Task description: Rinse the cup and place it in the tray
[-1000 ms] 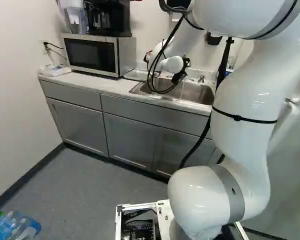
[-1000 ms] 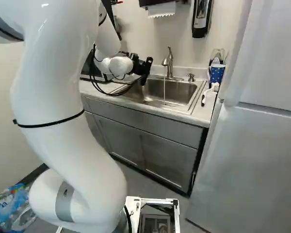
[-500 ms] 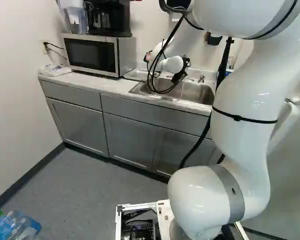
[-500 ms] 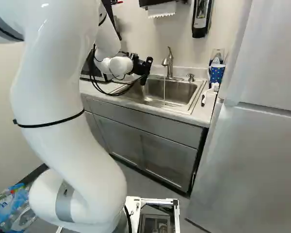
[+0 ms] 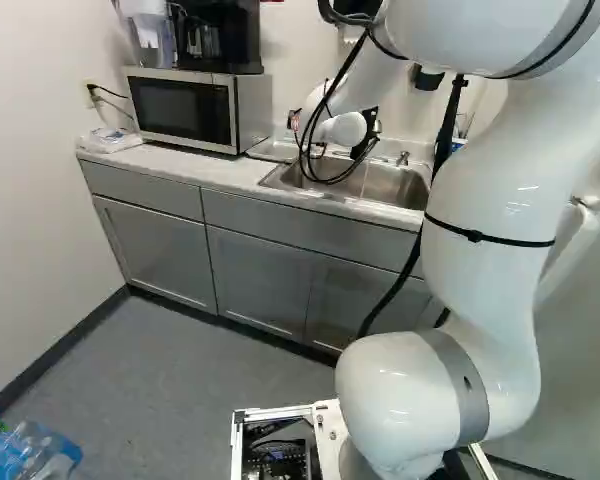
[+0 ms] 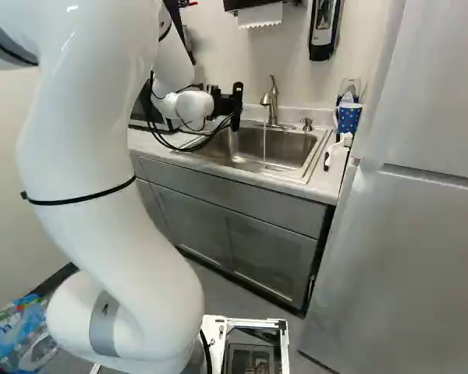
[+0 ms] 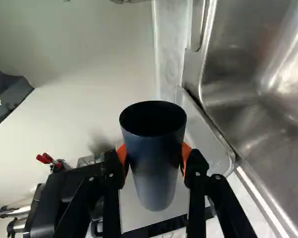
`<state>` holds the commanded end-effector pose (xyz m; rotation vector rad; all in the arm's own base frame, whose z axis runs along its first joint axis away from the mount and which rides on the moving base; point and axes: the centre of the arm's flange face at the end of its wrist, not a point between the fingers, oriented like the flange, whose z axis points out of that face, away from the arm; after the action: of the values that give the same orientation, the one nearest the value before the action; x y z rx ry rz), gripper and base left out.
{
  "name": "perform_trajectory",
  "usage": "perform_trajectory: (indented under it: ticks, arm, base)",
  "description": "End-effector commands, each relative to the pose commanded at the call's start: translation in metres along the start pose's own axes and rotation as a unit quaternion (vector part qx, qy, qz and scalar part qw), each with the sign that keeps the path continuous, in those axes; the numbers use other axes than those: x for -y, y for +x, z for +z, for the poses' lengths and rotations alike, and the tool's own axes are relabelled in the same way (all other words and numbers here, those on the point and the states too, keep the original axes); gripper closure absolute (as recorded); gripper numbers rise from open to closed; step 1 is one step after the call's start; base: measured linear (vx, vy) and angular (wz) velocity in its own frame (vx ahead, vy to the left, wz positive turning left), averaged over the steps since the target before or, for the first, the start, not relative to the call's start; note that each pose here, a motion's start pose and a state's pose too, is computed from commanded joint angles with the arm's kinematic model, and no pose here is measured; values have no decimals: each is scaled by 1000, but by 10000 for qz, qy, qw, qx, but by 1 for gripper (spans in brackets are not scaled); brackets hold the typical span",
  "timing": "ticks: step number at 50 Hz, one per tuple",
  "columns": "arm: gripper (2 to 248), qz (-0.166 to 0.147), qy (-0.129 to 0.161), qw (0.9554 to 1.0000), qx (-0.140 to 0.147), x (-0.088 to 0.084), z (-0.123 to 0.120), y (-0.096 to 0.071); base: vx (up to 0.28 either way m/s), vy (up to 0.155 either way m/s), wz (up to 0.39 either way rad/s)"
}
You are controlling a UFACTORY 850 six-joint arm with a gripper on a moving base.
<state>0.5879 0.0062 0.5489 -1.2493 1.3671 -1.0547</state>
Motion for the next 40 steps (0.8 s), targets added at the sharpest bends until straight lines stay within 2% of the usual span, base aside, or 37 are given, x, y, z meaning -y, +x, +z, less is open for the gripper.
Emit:
perform_trajectory:
  ticks: [10, 20, 30, 40]
  arm:
    - [128, -525, 0, 9986, 0, 0, 0, 0]
    - [128, -1048, 0, 9945, 0, 0, 0, 0]
    - [128, -1569, 0, 9876, 0, 0, 0, 0]
    - [128, -2085, 0, 9780, 0, 0, 0, 0]
  base:
    - [0, 0, 0]
    - [0, 0, 0]
    - [0, 0, 0]
    - [0, 0, 0]
